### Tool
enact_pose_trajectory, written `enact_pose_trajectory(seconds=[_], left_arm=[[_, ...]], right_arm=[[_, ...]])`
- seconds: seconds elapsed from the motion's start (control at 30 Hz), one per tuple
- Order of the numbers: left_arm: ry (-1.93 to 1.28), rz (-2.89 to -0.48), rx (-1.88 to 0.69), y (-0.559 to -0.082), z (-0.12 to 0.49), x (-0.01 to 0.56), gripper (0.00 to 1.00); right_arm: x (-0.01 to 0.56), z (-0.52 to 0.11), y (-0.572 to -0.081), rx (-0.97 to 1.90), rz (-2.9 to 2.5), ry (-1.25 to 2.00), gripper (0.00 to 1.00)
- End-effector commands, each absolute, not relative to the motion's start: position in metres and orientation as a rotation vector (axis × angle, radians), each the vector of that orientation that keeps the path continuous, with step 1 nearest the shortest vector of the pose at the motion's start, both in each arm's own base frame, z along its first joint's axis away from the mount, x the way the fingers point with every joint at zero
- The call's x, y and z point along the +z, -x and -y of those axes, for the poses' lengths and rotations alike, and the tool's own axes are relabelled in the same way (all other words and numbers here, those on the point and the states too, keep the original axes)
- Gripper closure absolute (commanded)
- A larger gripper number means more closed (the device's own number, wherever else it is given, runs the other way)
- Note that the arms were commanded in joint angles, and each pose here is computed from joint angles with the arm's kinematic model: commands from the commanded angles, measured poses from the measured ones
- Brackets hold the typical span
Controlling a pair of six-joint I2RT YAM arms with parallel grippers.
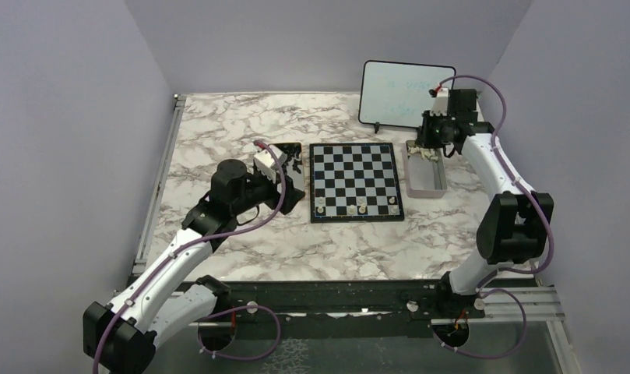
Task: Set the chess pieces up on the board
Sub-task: Pick up the chess piece from the storage box, then place the chess piece on the chessboard.
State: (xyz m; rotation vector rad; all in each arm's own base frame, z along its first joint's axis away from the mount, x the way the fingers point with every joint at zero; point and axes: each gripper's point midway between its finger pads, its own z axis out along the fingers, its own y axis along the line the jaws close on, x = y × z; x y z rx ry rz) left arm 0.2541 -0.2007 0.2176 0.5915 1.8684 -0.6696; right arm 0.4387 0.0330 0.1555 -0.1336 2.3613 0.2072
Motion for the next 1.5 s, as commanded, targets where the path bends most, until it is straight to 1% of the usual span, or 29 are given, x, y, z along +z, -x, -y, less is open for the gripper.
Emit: enact_pose_trajectory(seconds=[0.0, 0.13, 0.3, 0.4, 0.5, 0.6, 0.77, 0.93, 1.13, 1.47], left_arm=[[-0.908, -1.534, -0.843, -0.234, 0.240, 0.253, 0.26], [-1.125, -1.372, -0.856, -0.221, 0.254, 0.254, 0.23], [-1.347, -1.167, -0.710, -0.217, 0.264, 0.246, 0.21], [-1.508, -1.017, -0.636, -0.204, 0.274, 0.242, 0.21], [-1.633, -0.882, -0.566, -0.193, 0.283, 0.241, 0.21], [-1.699, -0.817, -0.521, -0.189, 0.288, 0.239, 0.22], [-1.763, -0.742, -0.475, -0.183, 0.296, 0.232, 0.31], [-1.804, -0.708, -0.440, -0.181, 0.303, 0.225, 0.35], [-1.842, -0.689, -0.385, -0.187, 0.311, 0.219, 0.38], [-1.884, -0.656, -0.315, -0.198, 0.322, 0.215, 0.39]], right_arm=[[0.172, -0.100, -0.403, 0.506, -2.359, 0.288, 0.95], [0.169, -0.145, -0.370, 0.601, -2.354, 0.379, 0.95], [0.174, -0.204, -0.324, 0.836, -2.297, 0.562, 0.95], [0.177, -0.231, -0.298, 0.969, -2.264, 0.677, 0.95], [0.179, -0.251, -0.271, 1.073, -2.245, 0.787, 0.95], [0.182, -0.261, -0.254, 1.131, -2.208, 0.863, 0.95], [0.201, -0.274, -0.221, 1.364, -2.085, 0.961, 0.95], [0.219, -0.277, -0.211, 1.438, -2.005, 0.972, 0.95], [0.217, -0.277, -0.211, 1.435, -2.020, 0.985, 0.94], [0.216, -0.283, -0.206, 1.457, -2.018, 1.024, 0.94]])
